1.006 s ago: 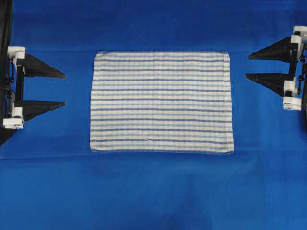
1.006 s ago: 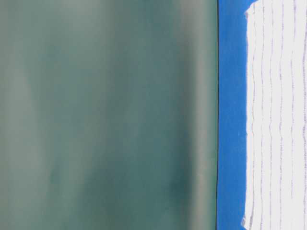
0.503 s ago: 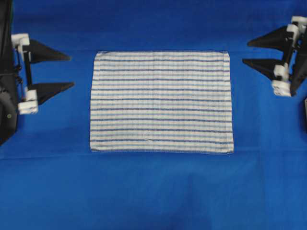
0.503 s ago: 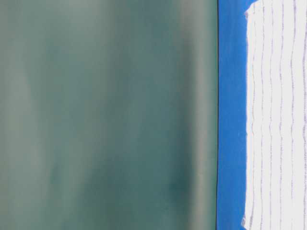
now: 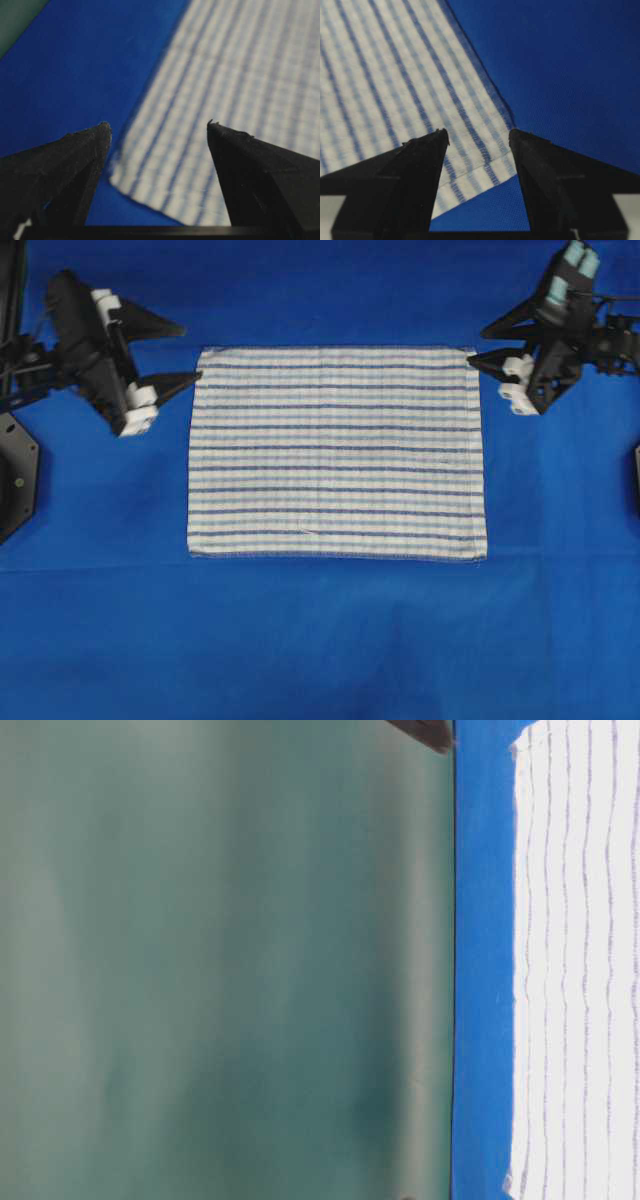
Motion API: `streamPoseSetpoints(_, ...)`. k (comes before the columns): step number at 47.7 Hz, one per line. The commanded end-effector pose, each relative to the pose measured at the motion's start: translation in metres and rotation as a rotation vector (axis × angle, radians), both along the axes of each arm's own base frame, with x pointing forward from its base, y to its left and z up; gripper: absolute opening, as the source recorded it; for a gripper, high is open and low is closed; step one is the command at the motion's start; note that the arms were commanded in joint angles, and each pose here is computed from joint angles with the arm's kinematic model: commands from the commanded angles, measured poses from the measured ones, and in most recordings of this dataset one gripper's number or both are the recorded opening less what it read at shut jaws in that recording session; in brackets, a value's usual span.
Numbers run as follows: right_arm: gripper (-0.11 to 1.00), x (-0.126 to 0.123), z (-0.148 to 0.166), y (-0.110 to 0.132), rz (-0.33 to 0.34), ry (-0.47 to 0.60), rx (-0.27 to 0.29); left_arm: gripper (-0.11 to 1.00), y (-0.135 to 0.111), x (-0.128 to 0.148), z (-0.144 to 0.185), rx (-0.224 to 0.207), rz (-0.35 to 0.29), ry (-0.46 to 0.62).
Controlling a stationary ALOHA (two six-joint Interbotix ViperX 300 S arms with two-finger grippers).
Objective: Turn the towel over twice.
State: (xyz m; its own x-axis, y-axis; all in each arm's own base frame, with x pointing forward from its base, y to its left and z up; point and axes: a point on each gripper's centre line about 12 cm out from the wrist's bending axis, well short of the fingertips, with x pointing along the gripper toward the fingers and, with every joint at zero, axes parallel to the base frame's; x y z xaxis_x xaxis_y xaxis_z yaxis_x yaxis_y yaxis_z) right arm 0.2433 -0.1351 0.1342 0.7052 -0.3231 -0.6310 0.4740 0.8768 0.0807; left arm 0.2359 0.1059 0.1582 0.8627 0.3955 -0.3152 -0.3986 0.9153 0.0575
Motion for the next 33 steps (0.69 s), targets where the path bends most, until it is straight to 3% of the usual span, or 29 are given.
streamPoseSetpoints(1, 0.59, 0.008, -0.005, -0.012, -0.012, 0.000, 0.005, 0.74, 0.011, 0.008, -0.005, 0.008, 0.025, -0.011)
streamPoseSetpoints(17, 0.59, 0.014, -0.039, -0.031, -0.036, 0.080, 0.049, 0.74, 0.033, 0.030, -0.056, -0.040, 0.059, 0.098)
streamPoseSetpoints(27, 0.58, 0.014, -0.054, -0.032, -0.036, 0.118, 0.074, 0.70, 0.042, 0.028, -0.075, -0.070, 0.090, 0.156)
streamPoseSetpoints(30, 0.53, 0.014, -0.055, -0.032, -0.036, 0.120, 0.076, 0.63, 0.043, 0.026, -0.080, -0.083, 0.094, 0.180)
streamPoseSetpoints(33, 0.42, 0.013, -0.055, -0.032, -0.035, 0.123, 0.075, 0.47, 0.044, 0.025, -0.083, -0.095, 0.098, 0.201)
